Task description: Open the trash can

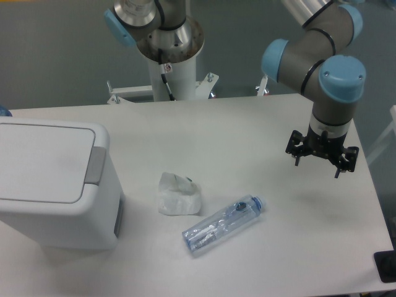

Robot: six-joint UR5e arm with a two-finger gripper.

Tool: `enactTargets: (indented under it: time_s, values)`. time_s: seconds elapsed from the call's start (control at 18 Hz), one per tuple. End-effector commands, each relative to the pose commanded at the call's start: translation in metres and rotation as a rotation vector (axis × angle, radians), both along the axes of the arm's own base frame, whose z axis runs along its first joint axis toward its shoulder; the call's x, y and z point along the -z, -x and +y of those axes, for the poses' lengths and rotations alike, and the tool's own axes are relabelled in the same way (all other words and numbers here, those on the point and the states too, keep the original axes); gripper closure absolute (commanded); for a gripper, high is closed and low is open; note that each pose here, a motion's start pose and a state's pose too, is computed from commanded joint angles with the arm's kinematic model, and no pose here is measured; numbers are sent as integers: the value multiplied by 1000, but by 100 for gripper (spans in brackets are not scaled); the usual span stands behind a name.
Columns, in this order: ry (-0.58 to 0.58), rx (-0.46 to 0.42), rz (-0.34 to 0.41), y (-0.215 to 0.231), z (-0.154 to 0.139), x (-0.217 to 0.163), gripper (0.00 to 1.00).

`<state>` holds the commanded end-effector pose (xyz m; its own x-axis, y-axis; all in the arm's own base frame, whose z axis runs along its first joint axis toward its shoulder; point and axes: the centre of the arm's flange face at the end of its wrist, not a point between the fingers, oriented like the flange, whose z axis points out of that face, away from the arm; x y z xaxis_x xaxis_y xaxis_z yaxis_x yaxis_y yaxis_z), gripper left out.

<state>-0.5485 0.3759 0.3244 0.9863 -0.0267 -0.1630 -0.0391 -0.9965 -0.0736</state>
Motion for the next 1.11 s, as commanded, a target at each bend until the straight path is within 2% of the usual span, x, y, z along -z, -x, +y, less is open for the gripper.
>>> enactTargets:
  time_s: [0.33, 0.72, 0.94, 1.11]
  values:
    - [-4, 4, -1, -1, 0, -1, 0]
    - [-24, 3, 20, -17, 3, -28, 0]
    - [-99, -97, 2, -48, 23, -61, 0]
    - [-139, -117, 0, -69, 41, -76, 0]
